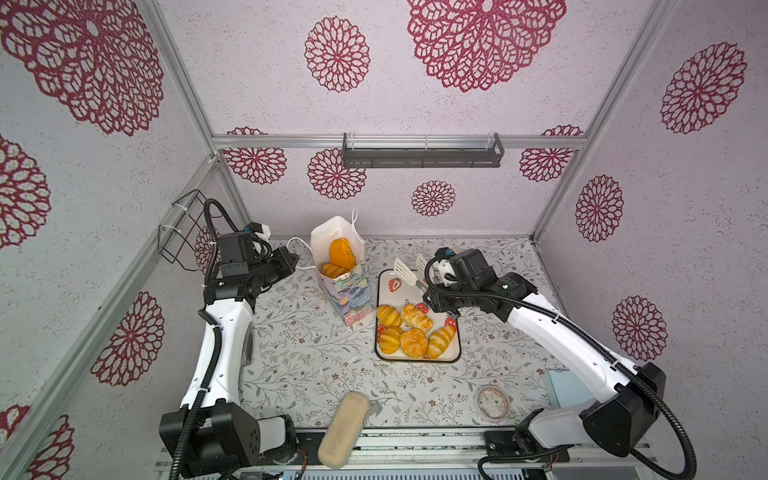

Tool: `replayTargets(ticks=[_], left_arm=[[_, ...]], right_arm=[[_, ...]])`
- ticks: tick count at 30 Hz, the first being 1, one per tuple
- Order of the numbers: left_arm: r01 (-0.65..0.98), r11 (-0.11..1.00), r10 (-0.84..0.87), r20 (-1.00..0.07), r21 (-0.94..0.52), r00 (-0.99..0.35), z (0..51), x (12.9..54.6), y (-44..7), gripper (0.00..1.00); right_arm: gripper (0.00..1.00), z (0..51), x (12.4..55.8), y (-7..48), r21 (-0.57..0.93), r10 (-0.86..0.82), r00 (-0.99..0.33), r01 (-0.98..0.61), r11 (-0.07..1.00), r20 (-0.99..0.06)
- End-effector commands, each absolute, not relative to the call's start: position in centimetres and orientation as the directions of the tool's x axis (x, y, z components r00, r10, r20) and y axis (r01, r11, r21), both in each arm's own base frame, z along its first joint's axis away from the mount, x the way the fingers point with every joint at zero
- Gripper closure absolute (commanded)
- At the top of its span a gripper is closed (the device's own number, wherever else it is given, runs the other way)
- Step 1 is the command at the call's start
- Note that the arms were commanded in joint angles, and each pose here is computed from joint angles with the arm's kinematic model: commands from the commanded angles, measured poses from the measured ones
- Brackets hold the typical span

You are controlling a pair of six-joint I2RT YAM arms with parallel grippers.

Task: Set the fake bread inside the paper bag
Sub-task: 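Raise the open tongs out of the bag and move them back over the tray, then lower the tongs with the right gripper around the twisted bread on the tray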

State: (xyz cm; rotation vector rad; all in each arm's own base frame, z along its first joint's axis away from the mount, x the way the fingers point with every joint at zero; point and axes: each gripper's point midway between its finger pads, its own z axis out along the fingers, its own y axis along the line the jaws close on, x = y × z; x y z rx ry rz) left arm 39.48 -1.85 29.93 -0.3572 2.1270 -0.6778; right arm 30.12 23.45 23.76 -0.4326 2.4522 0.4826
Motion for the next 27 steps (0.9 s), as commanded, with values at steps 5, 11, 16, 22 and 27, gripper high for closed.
replayTargets(ticks=[5, 11, 16, 22, 27], left_arm=[[-0.007, 0.82, -0.462, -0.654, -0.573, -0.599, 29.9, 39.2, -2.2, 1.0], [-0.006, 0.82, -0.46, -0.652, -0.573, -0.602, 29.8, 39.3, -2.3, 1.0], [-0.005, 0.82, -0.457, -0.651, -0.572, -0.606, 29.6, 39.3, -2.4, 1.0], [-0.004, 0.818, -0.458, -0.647, -0.575, -0.61, 29.5, 39.4, -2.6, 1.0], [-0.005, 0.82, -0.456, -0.648, -0.572, -0.61, 29.5, 39.4, -2.5, 1.0]], right_arm=[[0.45, 23.3, 29.0, 21.8, 0.233, -0.181, -0.778, -0.388, 0.892, -0.602], [0.45, 20.9, 28.0, 20.9, 0.208, -0.208, -0.807, -0.376, 0.903, -0.552], [0.45, 19.2, 27.2, 20.3, 0.199, -0.226, -0.827, -0.372, 0.906, -0.516], [0.45, 17.6, 26.7, 20.1, 0.194, -0.244, -0.841, -0.375, 0.907, -0.484], [0.43, 16.3, 26.5, 20.0, 0.184, -0.265, -0.851, -0.381, 0.906, -0.454]])
